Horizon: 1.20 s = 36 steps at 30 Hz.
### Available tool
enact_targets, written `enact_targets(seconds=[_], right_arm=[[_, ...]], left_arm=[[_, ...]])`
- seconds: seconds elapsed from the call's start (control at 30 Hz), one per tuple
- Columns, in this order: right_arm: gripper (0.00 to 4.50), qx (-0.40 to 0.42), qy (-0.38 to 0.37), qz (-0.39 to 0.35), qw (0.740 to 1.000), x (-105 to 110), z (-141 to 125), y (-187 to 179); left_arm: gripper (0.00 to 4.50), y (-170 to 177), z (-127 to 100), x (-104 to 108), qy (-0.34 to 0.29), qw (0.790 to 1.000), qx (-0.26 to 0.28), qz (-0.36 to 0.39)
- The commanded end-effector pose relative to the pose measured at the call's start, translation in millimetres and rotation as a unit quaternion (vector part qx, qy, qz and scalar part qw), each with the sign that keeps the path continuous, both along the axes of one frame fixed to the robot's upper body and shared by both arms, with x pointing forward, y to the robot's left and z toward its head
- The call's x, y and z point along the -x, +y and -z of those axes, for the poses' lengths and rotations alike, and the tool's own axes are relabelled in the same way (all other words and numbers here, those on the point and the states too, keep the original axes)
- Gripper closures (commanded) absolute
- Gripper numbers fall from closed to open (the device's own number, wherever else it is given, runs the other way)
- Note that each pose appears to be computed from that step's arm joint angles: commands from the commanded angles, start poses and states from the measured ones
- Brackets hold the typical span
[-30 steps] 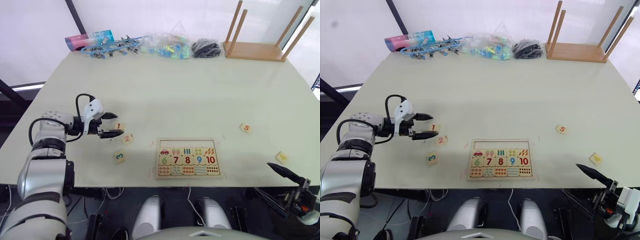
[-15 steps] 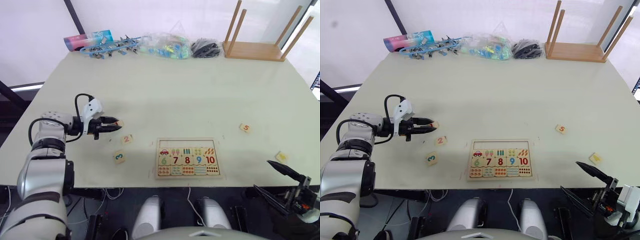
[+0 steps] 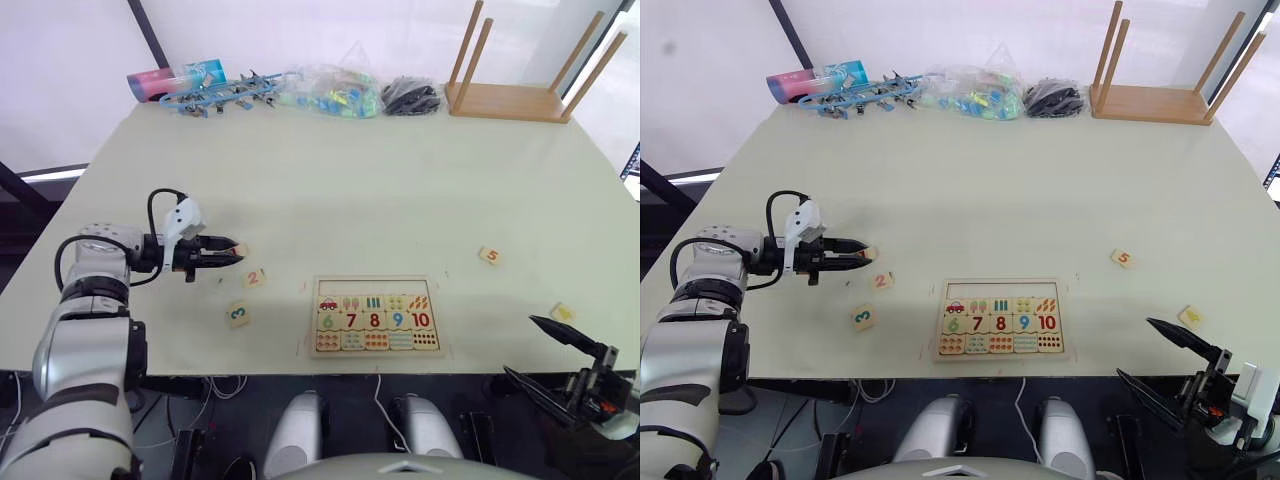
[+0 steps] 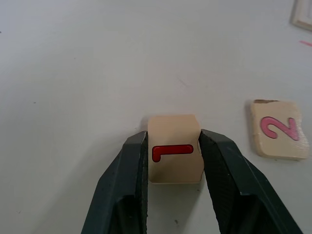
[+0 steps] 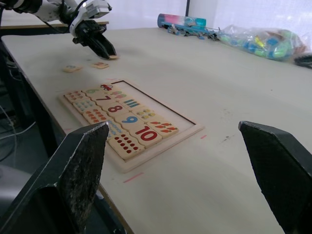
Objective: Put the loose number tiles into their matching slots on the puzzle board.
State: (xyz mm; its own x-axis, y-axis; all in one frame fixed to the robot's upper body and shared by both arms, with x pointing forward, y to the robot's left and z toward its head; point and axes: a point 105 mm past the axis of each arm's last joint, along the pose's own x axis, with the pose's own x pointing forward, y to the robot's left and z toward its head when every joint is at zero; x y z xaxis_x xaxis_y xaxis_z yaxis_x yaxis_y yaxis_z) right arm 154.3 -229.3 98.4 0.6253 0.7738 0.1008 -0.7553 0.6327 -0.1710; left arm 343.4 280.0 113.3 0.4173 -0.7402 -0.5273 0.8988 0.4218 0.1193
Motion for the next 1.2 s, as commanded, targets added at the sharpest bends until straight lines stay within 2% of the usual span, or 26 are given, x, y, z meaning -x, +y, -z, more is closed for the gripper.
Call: enact_targets(seconds=[0.03, 0.27, 0.33, 0.5, 0.63, 0.93, 1.2], right_arm=[[0.0, -0.003, -0.011, -0.016, 1.0, -0.5, -6.8, 3.7], [0.0, -0.006, -0.009, -0.029, 1.0, -3.8, -6.3, 7.4], [0.0, -0.006, -0.009, -0.032, 0.999, -5.3, -5.5, 8.1], [0.0, -0.005, -0.007, -0.044, 0.999, -6.5, -3.2, 11.3], [0.0, -0.007, -0.011, -0.05, 0.999, -8.0, -6.0, 13.2], [0.0, -0.009, -0.016, -0.059, 0.998, -8.4, -11.4, 16.3], [0.0, -0.005, -0.019, -0.063, 0.998, -8.4, -10.8, 17.2]], left_arm=[[2.86, 1.5, -31.6, -1.4, -0.038, 0.999, 0.005, 0.025], [2.86, -17.3, -54.6, 4.0, -0.04, 0.996, -0.005, 0.076], [2.86, -27.1, -60.0, 7.3, -0.02, 0.996, -0.005, 0.09], [2.86, -50.0, -64.8, 15.3, 0.008, 0.992, -0.017, 0.125], [2.86, -76.0, -69.4, 21.5, -0.005, 0.987, -0.028, 0.157], [2.86, -112.1, -62.2, 40.7, -0.011, 0.975, -0.064, 0.21], [2.86, -155.8, -43.3, 47.5, -0.033, 0.974, -0.096, 0.204]])
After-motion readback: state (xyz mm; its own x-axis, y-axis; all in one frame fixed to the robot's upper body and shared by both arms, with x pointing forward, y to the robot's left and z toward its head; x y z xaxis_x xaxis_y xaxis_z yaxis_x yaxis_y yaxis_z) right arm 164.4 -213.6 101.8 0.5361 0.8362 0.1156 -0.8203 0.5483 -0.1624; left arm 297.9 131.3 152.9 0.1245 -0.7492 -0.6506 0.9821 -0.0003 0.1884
